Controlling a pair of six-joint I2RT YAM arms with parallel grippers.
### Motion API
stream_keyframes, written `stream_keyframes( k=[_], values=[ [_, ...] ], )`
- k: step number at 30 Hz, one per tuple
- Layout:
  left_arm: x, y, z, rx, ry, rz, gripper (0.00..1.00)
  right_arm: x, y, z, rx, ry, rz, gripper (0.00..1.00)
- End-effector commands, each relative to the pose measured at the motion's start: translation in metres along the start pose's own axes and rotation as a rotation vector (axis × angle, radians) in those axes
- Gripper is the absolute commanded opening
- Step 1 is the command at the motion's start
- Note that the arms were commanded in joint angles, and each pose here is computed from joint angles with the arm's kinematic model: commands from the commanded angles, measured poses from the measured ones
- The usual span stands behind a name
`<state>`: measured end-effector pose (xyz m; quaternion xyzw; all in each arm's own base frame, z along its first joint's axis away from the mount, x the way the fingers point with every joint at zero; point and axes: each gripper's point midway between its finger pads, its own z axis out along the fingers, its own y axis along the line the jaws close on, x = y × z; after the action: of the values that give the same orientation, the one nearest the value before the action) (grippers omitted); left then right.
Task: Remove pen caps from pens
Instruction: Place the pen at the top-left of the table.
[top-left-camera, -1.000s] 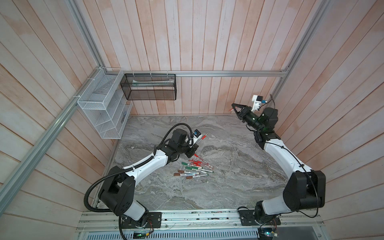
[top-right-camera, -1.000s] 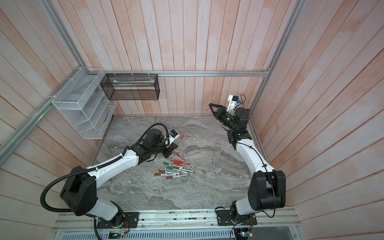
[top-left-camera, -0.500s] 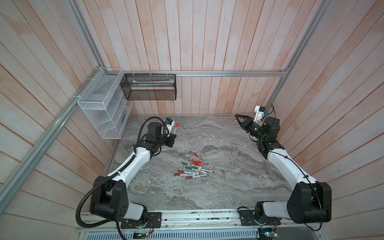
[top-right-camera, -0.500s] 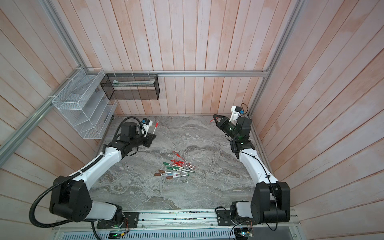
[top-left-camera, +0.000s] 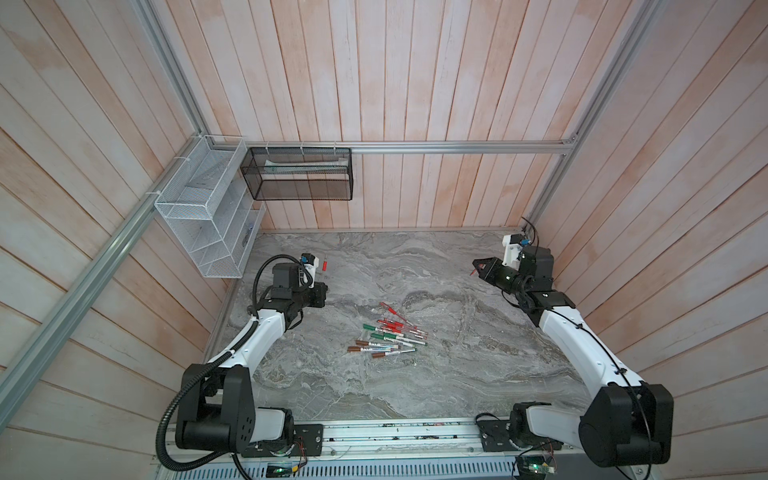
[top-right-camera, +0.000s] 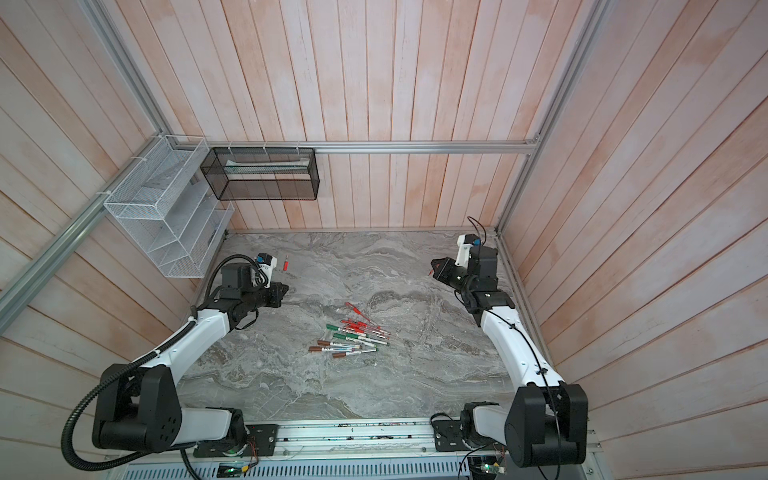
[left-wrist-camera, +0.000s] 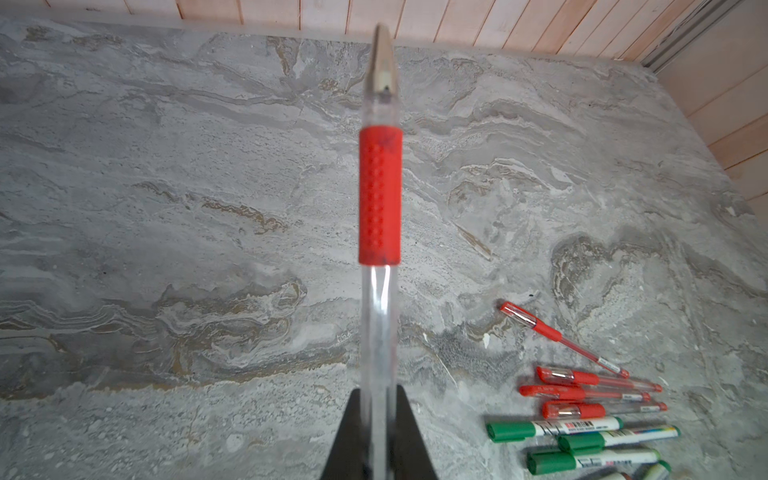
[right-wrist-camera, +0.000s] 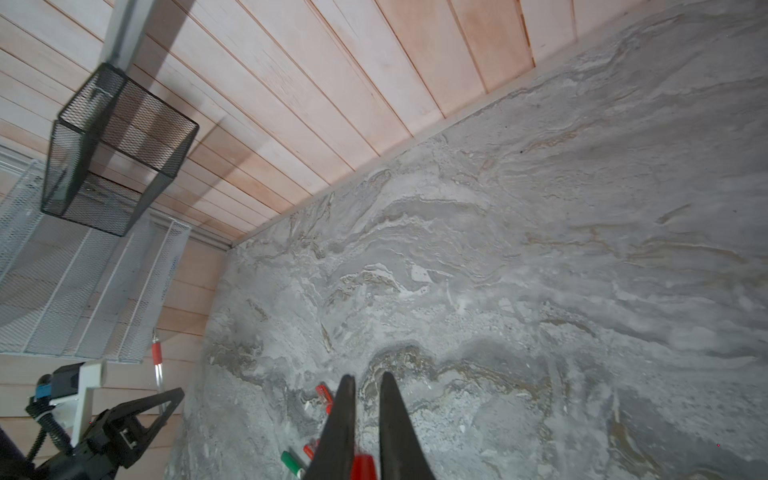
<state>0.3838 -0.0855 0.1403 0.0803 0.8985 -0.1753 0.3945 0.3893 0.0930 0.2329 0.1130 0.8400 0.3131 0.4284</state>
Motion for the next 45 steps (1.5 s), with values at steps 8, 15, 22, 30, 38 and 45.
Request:
stream_keyframes(
  k=[8,15,22,30,38,45],
  values=[
    [0.012,0.023,0.036,-0.037,0.107,-0.069,0.00,0.018,-0.080,0.029,0.358,0.174,-0.196,0.00],
    [0.028,0.037,0.051,-0.080,0.170,-0.126,0.00,0.041,-0.126,0.061,0.483,0.358,-0.249,0.00],
    [0.045,0.049,0.066,-0.110,0.232,-0.192,0.00,0.059,-0.144,0.085,0.492,0.445,-0.220,0.00],
    [0.059,0.055,0.075,-0.132,0.272,-0.210,0.07,0.073,-0.163,0.096,0.536,0.507,-0.228,0.00],
    [0.068,0.060,0.079,-0.149,0.299,-0.213,0.18,0.081,-0.169,0.100,0.540,0.535,-0.231,0.00],
    [0.065,0.058,0.076,-0.146,0.287,-0.209,0.20,0.087,-0.171,0.102,0.544,0.552,-0.236,0.00]
  ],
)
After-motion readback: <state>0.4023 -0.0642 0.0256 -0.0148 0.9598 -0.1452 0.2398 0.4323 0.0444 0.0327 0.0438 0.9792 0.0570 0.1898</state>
